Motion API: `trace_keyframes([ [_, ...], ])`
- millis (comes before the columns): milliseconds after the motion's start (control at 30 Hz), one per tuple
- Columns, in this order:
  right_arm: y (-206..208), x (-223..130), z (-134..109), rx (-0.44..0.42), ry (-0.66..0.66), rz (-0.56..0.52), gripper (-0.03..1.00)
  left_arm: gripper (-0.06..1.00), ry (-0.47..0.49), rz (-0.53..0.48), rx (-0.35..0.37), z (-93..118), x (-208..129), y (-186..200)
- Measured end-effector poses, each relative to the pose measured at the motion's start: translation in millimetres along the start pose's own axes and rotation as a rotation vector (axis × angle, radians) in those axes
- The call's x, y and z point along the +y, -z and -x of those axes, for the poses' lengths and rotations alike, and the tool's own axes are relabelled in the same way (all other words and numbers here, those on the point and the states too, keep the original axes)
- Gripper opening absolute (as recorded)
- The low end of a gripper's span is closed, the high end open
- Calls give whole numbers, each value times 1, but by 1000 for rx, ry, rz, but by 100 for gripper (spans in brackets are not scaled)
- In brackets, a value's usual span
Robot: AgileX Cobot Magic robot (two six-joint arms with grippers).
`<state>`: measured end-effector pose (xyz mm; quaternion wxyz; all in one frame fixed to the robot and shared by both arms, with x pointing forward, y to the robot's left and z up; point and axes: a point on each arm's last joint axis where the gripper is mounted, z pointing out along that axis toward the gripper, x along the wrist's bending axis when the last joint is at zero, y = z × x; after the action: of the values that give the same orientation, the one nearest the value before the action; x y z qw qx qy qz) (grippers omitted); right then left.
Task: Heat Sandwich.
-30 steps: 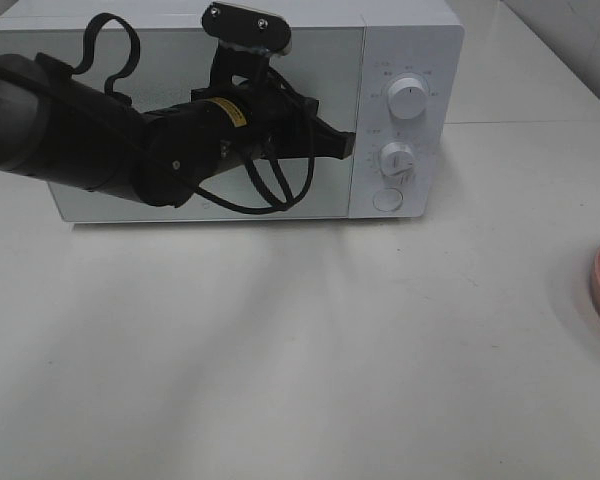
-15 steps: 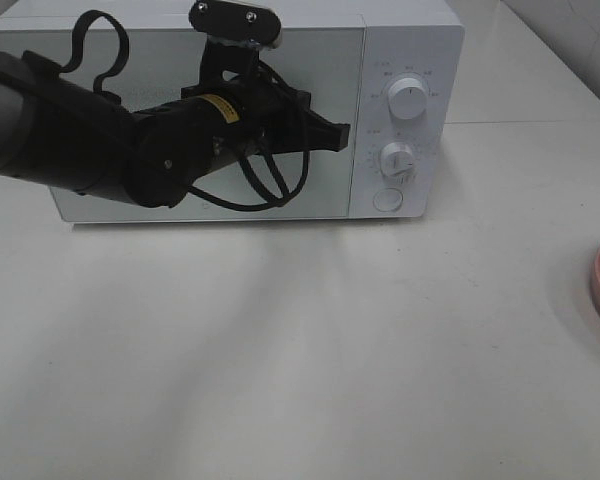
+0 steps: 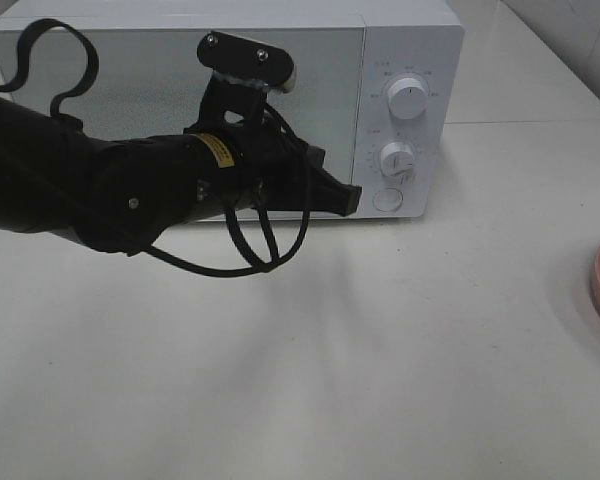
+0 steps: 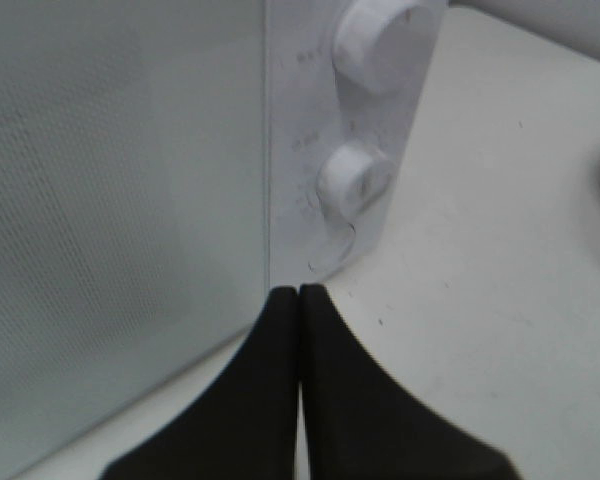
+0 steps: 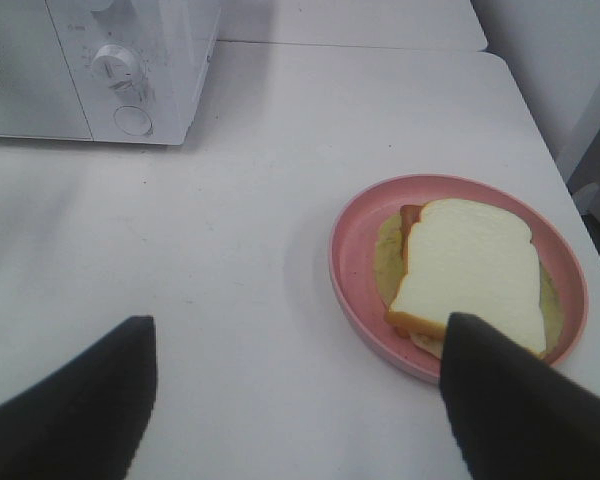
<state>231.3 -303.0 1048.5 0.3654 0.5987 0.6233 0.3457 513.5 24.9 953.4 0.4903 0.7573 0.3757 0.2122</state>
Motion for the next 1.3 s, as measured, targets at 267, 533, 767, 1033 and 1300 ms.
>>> trace_keyframes([
  [267, 0, 0, 0, 0, 0, 0, 76, 47, 5, -300, -75, 7, -6, 26],
  [533, 0, 0, 0, 0, 0, 0, 76, 97, 3, -450, -122, 11, -3, 51],
  [767, 0, 0, 0, 0, 0, 0, 76, 99, -29, -600, -145, 3, 4, 83],
  [1033, 0, 0, 0, 0, 0, 0, 76, 99, 111, -780, -46, -53, 1, 105],
  [1300, 0, 0, 0, 0, 0, 0, 76, 99, 311, -881, 81, -116, -3, 136],
])
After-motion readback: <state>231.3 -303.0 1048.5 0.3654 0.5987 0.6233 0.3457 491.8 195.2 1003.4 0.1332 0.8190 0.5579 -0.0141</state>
